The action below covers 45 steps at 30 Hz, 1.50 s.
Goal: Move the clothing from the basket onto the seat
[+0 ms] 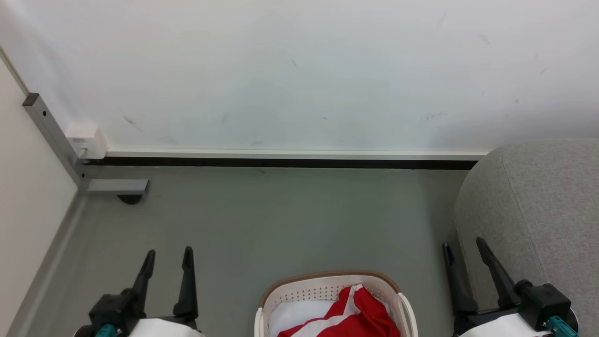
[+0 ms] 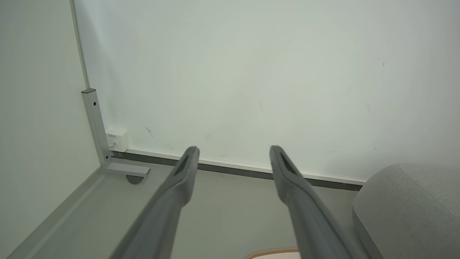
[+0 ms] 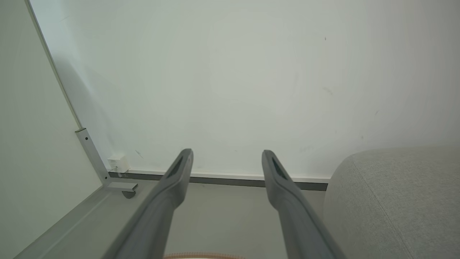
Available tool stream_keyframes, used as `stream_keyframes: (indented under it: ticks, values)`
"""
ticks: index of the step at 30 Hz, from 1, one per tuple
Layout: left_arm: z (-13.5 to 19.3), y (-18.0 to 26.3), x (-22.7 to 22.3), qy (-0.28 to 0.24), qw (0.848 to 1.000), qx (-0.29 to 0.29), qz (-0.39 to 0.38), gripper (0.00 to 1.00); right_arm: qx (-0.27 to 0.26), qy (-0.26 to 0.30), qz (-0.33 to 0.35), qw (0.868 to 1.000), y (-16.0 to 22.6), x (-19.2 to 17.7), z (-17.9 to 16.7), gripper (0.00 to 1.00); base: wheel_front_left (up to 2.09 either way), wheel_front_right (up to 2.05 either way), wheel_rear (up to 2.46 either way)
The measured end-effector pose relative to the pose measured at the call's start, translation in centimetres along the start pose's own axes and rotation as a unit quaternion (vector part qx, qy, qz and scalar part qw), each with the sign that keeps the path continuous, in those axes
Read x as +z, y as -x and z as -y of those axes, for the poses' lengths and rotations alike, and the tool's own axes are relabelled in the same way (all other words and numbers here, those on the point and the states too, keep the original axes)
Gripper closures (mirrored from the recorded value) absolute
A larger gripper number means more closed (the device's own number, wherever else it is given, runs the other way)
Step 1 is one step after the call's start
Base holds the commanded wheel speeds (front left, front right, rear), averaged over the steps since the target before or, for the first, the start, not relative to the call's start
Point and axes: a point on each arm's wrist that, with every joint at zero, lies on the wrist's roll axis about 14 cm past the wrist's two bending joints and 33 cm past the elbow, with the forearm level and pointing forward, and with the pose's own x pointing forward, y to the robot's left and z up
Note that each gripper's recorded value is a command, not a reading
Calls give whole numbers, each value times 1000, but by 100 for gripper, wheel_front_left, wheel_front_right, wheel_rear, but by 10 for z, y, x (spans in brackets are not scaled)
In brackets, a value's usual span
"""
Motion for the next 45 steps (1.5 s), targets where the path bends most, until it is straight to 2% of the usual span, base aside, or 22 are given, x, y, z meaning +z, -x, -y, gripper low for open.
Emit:
stream_keyframes:
  ticks: [24,45]
  values:
    - [14,0,8,-67,997,-26,28,0,29,72,24,997,-2,10,-12,0,0,0,0]
    - [29,-7,-4,-56,997,-53,13,0,10,63,29,998,-1,14,0,0,0,0,0]
